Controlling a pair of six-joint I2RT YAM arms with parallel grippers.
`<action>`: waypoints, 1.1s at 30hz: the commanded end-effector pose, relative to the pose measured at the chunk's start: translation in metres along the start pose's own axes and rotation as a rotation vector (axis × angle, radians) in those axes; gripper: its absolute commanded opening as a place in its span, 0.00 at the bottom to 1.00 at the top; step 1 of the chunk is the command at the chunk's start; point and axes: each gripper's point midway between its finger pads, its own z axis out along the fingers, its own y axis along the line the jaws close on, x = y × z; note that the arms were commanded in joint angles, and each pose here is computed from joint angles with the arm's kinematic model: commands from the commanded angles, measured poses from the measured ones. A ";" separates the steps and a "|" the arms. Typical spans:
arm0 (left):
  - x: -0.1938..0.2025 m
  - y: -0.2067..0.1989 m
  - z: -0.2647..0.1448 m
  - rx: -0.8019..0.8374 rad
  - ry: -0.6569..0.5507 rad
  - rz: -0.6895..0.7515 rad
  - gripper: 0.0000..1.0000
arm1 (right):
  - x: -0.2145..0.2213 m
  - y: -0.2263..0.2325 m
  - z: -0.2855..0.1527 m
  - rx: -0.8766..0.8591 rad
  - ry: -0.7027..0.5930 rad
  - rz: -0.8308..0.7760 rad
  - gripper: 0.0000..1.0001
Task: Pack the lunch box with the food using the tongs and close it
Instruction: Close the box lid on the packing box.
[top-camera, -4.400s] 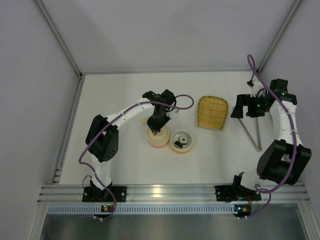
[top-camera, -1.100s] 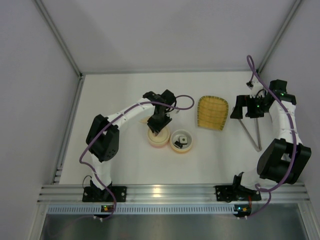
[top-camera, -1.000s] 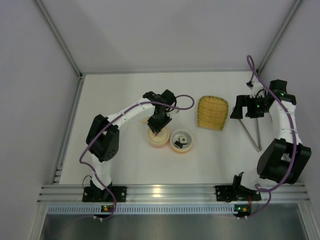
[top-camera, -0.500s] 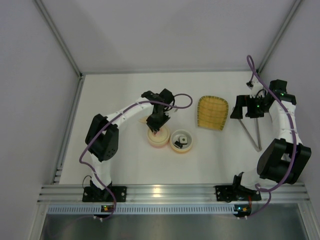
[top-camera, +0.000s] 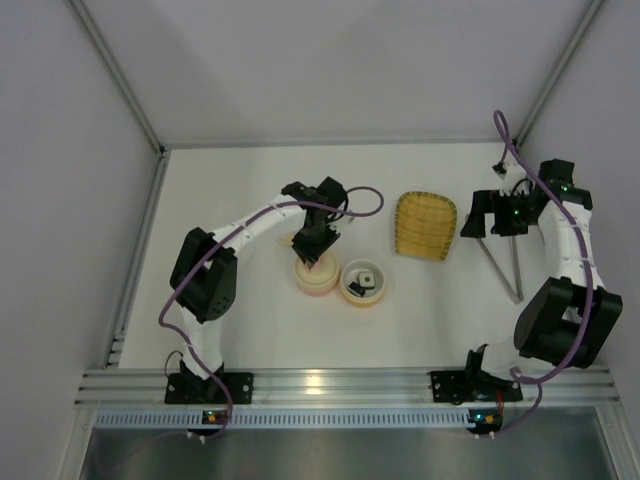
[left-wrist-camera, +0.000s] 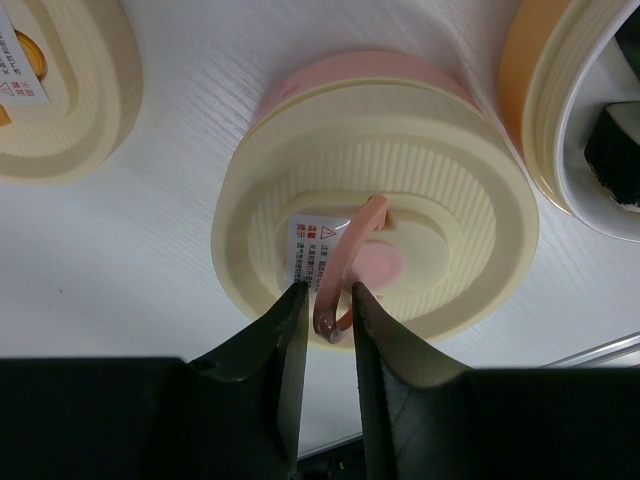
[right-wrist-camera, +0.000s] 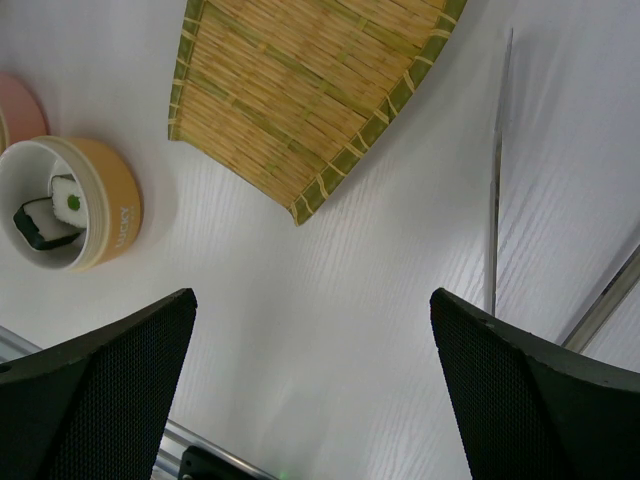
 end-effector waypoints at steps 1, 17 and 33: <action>-0.004 0.000 -0.007 0.008 -0.041 -0.011 0.31 | -0.007 0.005 0.003 -0.023 -0.027 -0.032 0.99; 0.009 -0.011 0.011 0.060 -0.020 -0.023 0.35 | -0.007 0.004 0.002 -0.017 -0.027 -0.031 0.99; -0.003 -0.020 -0.026 0.124 -0.107 0.026 0.33 | -0.011 0.005 0.001 -0.026 -0.033 -0.035 0.99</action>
